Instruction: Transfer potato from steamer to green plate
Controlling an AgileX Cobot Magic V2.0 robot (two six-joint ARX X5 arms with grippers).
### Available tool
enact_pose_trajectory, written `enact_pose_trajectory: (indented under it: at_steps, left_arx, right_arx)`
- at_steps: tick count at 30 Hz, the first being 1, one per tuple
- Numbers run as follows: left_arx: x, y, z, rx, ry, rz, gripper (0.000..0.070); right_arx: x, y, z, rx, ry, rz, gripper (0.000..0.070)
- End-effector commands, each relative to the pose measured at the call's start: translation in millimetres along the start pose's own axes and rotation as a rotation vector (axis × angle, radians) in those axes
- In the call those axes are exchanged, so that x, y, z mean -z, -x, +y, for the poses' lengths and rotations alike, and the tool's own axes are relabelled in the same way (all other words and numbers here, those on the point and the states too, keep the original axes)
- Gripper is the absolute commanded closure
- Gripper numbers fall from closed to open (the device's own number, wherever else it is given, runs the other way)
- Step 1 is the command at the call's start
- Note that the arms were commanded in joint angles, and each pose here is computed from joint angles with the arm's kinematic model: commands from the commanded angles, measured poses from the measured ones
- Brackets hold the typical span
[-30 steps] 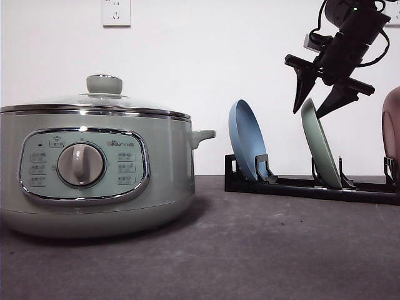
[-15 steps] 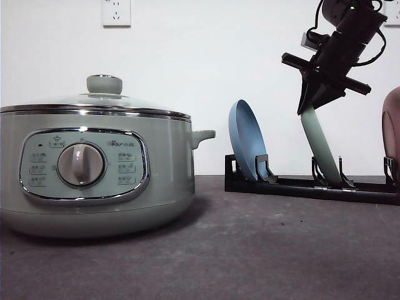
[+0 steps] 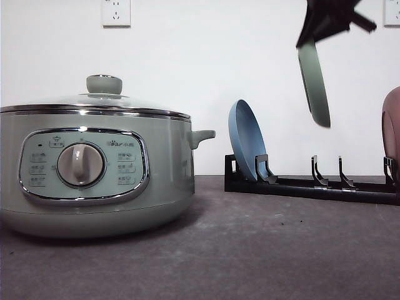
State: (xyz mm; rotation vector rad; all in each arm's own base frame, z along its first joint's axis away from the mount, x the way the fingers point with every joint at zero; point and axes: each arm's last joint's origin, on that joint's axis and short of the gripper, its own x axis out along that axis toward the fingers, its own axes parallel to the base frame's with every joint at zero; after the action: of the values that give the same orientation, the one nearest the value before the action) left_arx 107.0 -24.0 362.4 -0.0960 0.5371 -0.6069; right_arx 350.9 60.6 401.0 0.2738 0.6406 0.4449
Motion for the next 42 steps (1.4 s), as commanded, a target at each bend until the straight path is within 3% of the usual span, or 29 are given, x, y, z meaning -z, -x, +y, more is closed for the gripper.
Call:
enact_pose_trajectory:
  at_steps: [1,9,20,31,42]
  left_arx:
    - [-6.1,3.5,-2.2,0.006,-0.021,-0.026,0.0154]
    - [-6.1,3.5,-2.2,0.006,-0.022,-0.026,0.0154]
    - [-6.1,3.5,-2.2,0.006,-0.022,-0.026,0.0154]
    - [-6.1,3.5,-2.2,0.006,-0.022,-0.026,0.0154]
    - [-6.5,3.5,-2.2,0.005,-0.024,-0.030,0.0154]
  right_arx:
    - [-4.2,13.6,15.6,-0.028,0.079,-0.018,0.0698]
    - [22.1,51.8,72.7,-0.023,0.295,0.081,0.0698]
    - [88.1,60.2,133.5,0.096,0.596,0.408,0.0698]
    - [176.2,24.6,151.2,0.202,0.797,0.632,0.0698]
    - [249.6,-3.5,148.5,0.184,0.903,0.709,0.0698]
